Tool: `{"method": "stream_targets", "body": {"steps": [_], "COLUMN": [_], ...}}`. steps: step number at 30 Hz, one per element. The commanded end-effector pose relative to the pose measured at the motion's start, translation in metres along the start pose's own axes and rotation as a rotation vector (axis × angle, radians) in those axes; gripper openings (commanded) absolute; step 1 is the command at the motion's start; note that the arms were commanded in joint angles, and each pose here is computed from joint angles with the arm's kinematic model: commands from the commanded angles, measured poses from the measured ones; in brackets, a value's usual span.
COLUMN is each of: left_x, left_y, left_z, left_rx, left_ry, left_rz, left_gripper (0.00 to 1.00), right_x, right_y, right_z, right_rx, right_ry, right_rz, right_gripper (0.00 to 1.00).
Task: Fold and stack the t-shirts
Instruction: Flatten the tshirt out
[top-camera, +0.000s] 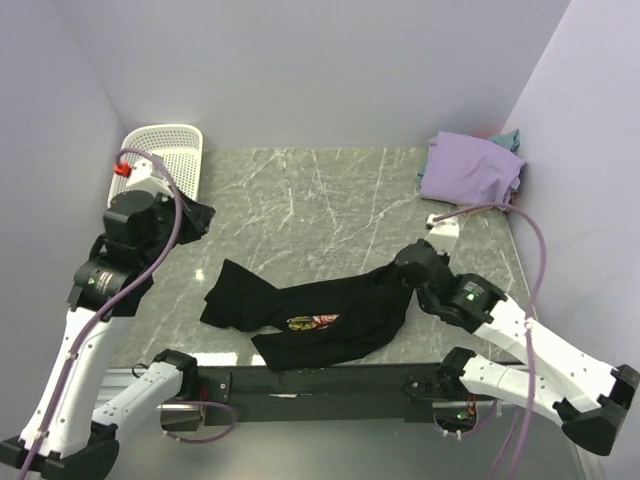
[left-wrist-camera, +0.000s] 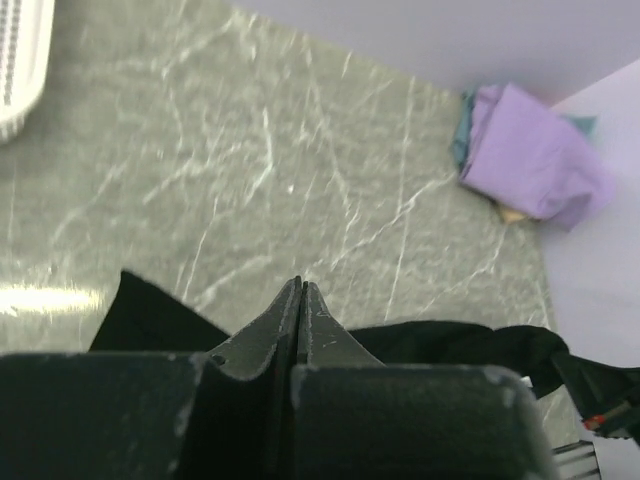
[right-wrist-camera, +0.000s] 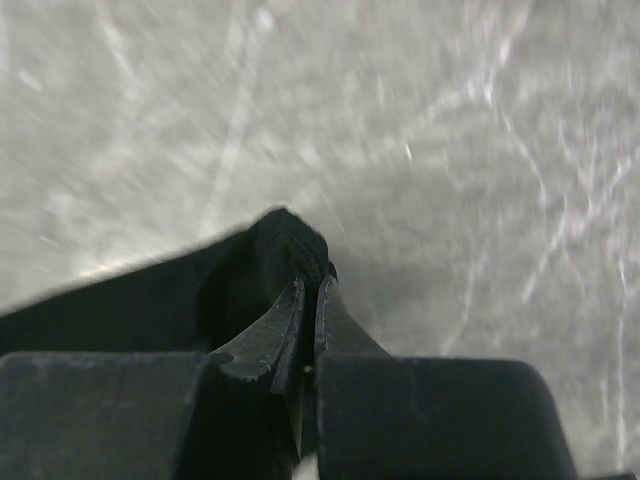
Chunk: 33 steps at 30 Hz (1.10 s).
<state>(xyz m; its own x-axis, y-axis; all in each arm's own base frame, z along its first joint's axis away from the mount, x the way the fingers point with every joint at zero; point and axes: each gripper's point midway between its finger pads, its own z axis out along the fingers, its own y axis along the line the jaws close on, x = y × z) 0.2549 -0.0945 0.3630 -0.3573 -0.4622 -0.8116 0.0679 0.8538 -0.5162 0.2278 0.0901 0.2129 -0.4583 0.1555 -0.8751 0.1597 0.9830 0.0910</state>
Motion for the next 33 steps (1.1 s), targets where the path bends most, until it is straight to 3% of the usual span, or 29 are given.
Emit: {"method": "stream_targets", "body": {"steps": [1, 4, 5, 6, 7, 8, 11, 13, 19, 25, 33], "left_x": [-0.004, 0.002, 0.008, 0.017, 0.026, 0.034, 0.068, 0.097, 0.166, 0.182, 0.194], "left_y": [-0.008, -0.014, -0.016, -0.014, -0.014, -0.014, 0.008, 0.028, 0.070, 0.108, 0.121], "left_z": [0.003, 0.011, 0.014, 0.020, 0.022, 0.023, 0.026, 0.027, 0.012, -0.001, 0.019], "left_rx": [0.040, 0.068, 0.081, 0.085, 0.095, 0.110, 0.064, 0.011, -0.122, -0.320, -0.486], "left_ry": [-0.030, 0.023, 0.054, 0.091, 0.124, 0.151, 0.225, 0.301, 0.453, 0.453, 0.525], "left_rz": [-0.040, -0.007, 0.003, 0.019, 0.025, 0.028, 0.034, 0.033, -0.072, -0.098, -0.011], "left_gripper": [0.06, 0.11, 0.14, 0.17, 0.20, 0.35, 0.46, 0.49, 0.42, 0.36, 0.40], "right_x": [0.007, 0.001, 0.002, 0.003, 0.004, 0.004, -0.004, -0.013, -0.025, -0.015, -0.011], "right_y": [-0.006, -0.012, -0.014, -0.018, -0.021, -0.020, -0.020, -0.017, 0.004, 0.020, 0.038], "right_z": [0.009, 0.015, 0.017, 0.017, 0.016, 0.014, 0.004, -0.004, -0.021, -0.011, -0.005], "right_rx": [0.040, 0.078, 0.091, 0.113, 0.123, 0.109, 0.075, 0.028, -0.123, -0.158, -0.217], "right_ry": [-0.005, 0.006, 0.009, 0.017, 0.017, 0.021, 0.007, -0.004, 0.003, 0.040, 0.058], "right_rz": [0.059, 0.045, 0.038, 0.032, 0.038, 0.043, 0.082, 0.093, 0.146, 0.125, 0.115], "right_gripper": [0.00, 0.00, 0.09, 0.42, 0.52, 0.52, 0.63, 0.65, 0.69, 0.69, 0.69]}}
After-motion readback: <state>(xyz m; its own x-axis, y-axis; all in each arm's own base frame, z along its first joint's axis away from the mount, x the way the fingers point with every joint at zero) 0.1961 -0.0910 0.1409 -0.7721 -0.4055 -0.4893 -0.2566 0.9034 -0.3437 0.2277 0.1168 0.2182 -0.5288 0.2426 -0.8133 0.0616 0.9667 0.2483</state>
